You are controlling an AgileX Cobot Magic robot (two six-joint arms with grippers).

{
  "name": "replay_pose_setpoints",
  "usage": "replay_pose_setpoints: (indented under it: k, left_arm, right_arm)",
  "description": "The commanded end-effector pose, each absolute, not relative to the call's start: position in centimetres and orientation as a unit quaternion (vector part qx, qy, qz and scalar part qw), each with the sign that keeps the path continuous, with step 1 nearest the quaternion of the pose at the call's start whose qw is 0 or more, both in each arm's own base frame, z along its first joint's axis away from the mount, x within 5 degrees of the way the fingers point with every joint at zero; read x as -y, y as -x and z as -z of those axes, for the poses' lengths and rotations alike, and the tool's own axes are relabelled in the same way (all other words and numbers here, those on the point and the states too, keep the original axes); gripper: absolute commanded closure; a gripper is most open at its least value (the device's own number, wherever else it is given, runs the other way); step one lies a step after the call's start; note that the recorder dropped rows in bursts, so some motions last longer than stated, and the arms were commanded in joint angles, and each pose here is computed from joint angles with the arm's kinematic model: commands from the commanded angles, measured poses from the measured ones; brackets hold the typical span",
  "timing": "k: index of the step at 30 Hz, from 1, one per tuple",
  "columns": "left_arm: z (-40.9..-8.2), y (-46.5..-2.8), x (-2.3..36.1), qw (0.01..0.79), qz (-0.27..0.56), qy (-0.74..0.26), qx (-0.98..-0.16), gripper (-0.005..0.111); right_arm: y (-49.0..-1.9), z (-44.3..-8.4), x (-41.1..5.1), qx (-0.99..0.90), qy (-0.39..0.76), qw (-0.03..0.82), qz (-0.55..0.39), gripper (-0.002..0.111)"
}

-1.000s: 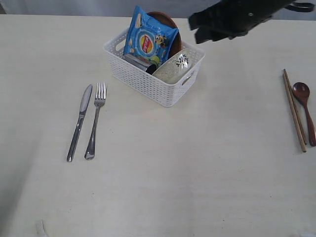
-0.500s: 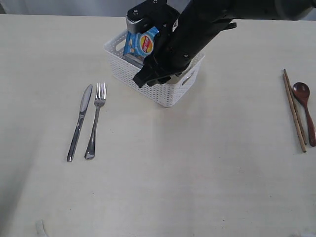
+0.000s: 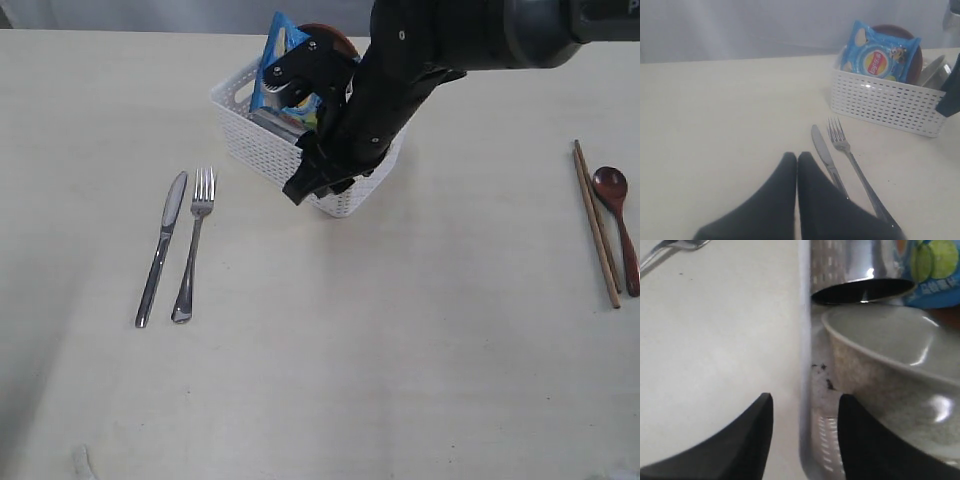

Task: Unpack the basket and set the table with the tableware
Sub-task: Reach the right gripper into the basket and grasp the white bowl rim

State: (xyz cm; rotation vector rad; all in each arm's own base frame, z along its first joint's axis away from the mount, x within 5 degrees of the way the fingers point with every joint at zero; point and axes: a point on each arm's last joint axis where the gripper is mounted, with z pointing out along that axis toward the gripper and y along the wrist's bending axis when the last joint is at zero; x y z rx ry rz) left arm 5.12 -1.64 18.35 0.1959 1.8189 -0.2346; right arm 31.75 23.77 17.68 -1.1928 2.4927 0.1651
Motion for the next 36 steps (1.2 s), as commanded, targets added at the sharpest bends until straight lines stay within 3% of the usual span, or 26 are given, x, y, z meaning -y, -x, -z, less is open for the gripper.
replay_pose_setpoints:
  k: [1, 12, 17, 27, 36]
  left_arm:
    - [-18.3, -5.1, 1.7, 0.604, 0.104, -0.086, -0.785, 0.107]
    - [-18.3, -5.1, 1.7, 0.604, 0.104, -0.086, -0.785, 0.107]
    - [-18.3, -5.1, 1.7, 0.604, 0.104, -0.086, -0.785, 0.107]
    - [-18.3, -5.1, 1.7, 0.604, 0.103, -0.087, -0.785, 0.107]
    - [-18.3, -5.1, 1.7, 0.604, 0.103, -0.087, -0.785, 0.107]
  right_arm:
    - [-32.9, -17.7, -22.7, -0.894, 0.396, 0.210, 0.013, 0.067]
    - [-34.7, -18.9, -19.4, -0.868, 0.368, 0.240, 0.229, 0.067]
    - [-34.6, -19.4, -19.3, -0.873, 0.354, 0.247, 0.225, 0.067]
    - [-34.6, -27.5, -19.6, -0.889, 0.223, 0.376, 0.140, 0.067]
    - [-37.7, -24.7, -21.9, -0.908, 0.188, 0.348, 0.134, 0.067]
